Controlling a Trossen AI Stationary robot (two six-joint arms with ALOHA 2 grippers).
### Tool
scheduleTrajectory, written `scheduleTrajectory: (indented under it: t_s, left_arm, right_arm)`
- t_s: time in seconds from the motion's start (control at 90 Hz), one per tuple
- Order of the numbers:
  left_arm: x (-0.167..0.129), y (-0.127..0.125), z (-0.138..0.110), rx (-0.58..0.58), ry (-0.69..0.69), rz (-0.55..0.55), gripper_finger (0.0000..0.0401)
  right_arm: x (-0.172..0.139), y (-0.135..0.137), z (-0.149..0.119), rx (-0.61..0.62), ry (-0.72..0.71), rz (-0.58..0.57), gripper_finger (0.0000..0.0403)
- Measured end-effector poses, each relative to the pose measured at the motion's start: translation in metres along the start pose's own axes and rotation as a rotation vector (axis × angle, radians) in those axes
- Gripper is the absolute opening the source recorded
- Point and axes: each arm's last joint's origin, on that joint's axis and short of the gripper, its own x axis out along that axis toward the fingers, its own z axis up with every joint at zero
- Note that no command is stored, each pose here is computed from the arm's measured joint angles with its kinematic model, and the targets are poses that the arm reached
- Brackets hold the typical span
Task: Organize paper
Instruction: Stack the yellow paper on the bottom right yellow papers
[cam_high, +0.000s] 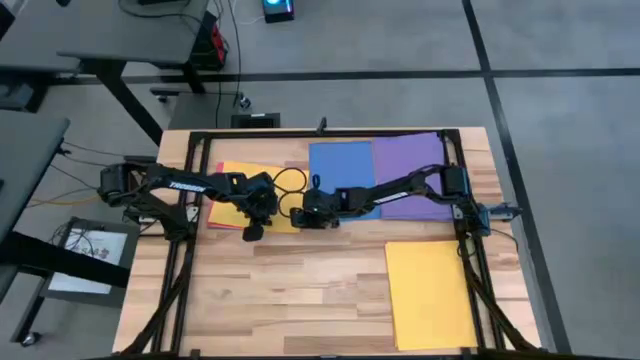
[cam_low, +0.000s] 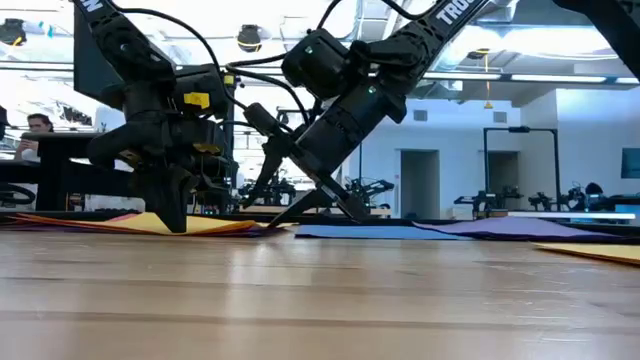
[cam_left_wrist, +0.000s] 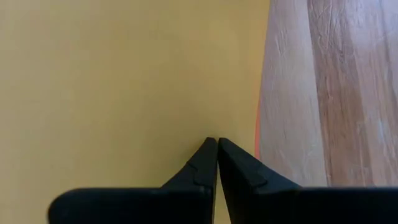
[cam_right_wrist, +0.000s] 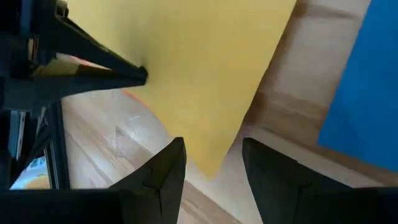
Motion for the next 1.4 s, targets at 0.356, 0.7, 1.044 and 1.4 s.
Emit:
scheduleTrajectory:
  t_s: [0.356,0.7,1.044,1.4]
  left_arm:
    - [0.000,0.000,0.000,-0.007,0.002,0.001,0.0001]
    - [0.000,0.000,0.001,-0.019,0.002,0.000,0.0001]
    - [0.000,0.000,0.001,-0.019,0.002,0.000,0.0001]
    - [-0.001,0.000,0.001,-0.022,0.001,-0.001,0.0001]
  right_arm:
    - [0.013,-0.006,-0.001,0.022,0.016,0.025,0.0152]
    - [0.013,-0.006,0.000,0.003,0.007,0.021,0.0152]
    - [0.009,-0.002,0.001,-0.033,-0.009,0.038,0.0152]
    - [0.000,0.017,0.003,-0.102,0.001,-0.062,0.0152]
